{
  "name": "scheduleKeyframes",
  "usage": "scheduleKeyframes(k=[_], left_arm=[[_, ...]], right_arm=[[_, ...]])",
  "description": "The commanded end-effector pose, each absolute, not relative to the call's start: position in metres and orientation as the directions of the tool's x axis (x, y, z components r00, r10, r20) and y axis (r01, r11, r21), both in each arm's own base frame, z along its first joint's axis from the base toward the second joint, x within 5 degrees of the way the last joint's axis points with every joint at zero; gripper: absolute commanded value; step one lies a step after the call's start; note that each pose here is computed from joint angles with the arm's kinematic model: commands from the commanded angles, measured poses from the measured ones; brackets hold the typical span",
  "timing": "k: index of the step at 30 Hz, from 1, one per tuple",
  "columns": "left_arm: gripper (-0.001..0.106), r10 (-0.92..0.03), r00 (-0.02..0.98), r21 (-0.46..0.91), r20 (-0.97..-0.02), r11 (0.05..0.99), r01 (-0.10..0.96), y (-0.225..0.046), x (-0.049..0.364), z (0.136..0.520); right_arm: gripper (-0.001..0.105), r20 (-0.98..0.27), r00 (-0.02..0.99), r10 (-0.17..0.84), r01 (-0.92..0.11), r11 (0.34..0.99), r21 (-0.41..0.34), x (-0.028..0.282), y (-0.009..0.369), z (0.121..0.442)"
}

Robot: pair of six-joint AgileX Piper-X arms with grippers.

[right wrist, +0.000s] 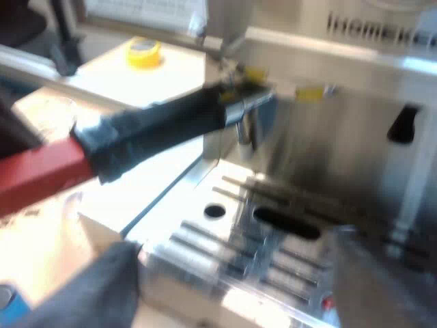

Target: Put the handle in the coffee machine

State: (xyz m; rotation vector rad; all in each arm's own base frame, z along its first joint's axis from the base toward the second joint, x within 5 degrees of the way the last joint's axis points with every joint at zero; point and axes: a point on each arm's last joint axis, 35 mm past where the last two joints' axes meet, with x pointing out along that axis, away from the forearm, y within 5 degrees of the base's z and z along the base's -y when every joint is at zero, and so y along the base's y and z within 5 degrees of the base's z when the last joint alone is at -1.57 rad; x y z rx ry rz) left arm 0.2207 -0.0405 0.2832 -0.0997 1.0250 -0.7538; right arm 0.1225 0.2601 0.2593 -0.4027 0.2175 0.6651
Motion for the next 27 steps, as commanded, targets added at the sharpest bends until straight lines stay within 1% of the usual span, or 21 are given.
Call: scheduleKeyframes(k=[1, 4, 5, 7, 9, 14, 16, 18, 22, 25, 27], left_arm=[[0.0, -0.636, 0.296, -0.434, -0.712, 0.731, 0.526, -0.045, 0.217, 0.289], [0.0, -0.63, 0.286, -0.428, -0.722, 0.731, 0.532, -0.05, 0.216, 0.289], [0.0, -0.629, 0.266, -0.424, -0.731, 0.723, 0.546, -0.059, 0.214, 0.289], [0.0, -0.629, 0.254, -0.423, -0.735, 0.718, 0.553, -0.068, 0.213, 0.289], [0.0, -0.615, 0.257, -0.412, -0.746, 0.729, 0.547, -0.08, 0.212, 0.289], [0.0, -0.632, 0.212, -0.445, -0.745, 0.708, 0.548, -0.097, 0.205, 0.29], [0.0, -0.624, 0.211, -0.429, -0.752, 0.707, 0.563, -0.102, 0.203, 0.29], [0.0, -0.622, 0.204, -0.414, -0.756, 0.695, 0.588, -0.109, 0.201, 0.29], [0.0, -0.649, 0.19, -0.403, -0.737, 0.648, 0.646, -0.124, 0.196, 0.292], [0.0, -0.679, 0.191, -0.384, -0.709, 0.598, 0.704, -0.136, 0.194, 0.295], [0.0, -0.704, 0.195, -0.34, -0.683, 0.543, 0.768, -0.145, 0.192, 0.299]], right_arm=[[0.072, -0.371, 0.745, 0.554, -0.659, 0.696, -0.285, 0.119, 0.251, 0.262], [0.072, -0.382, 0.737, 0.557, -0.665, 0.697, -0.267, 0.116, 0.245, 0.267], [0.072, -0.386, 0.727, 0.568, -0.676, 0.69, -0.258, 0.115, 0.243, 0.269], [0.072, -0.387, 0.718, 0.578, -0.686, 0.683, -0.252, 0.113, 0.239, 0.273], [0.072, -0.382, 0.696, 0.607, -0.709, 0.666, -0.233, 0.109, 0.231, 0.282], [0.072, -0.378, 0.674, 0.635, -0.731, 0.647, -0.216, 0.103, 0.221, 0.292], [0.072, -0.371, 0.675, 0.638, -0.73, 0.649, -0.214, 0.102, 0.217, 0.296], [0.072, -0.358, 0.682, 0.638, -0.724, 0.656, -0.211, 0.1, 0.213, 0.301], [0.072, -0.344, 0.694, 0.632, -0.713, 0.668, -0.212, 0.099, 0.209, 0.305], [0.072, -0.336, 0.718, 0.61, -0.69, 0.689, -0.222, 0.099, 0.206, 0.307], [0.072, -0.334, 0.726, 0.601, -0.681, 0.697, -0.226, 0.099, 0.205, 0.307]])
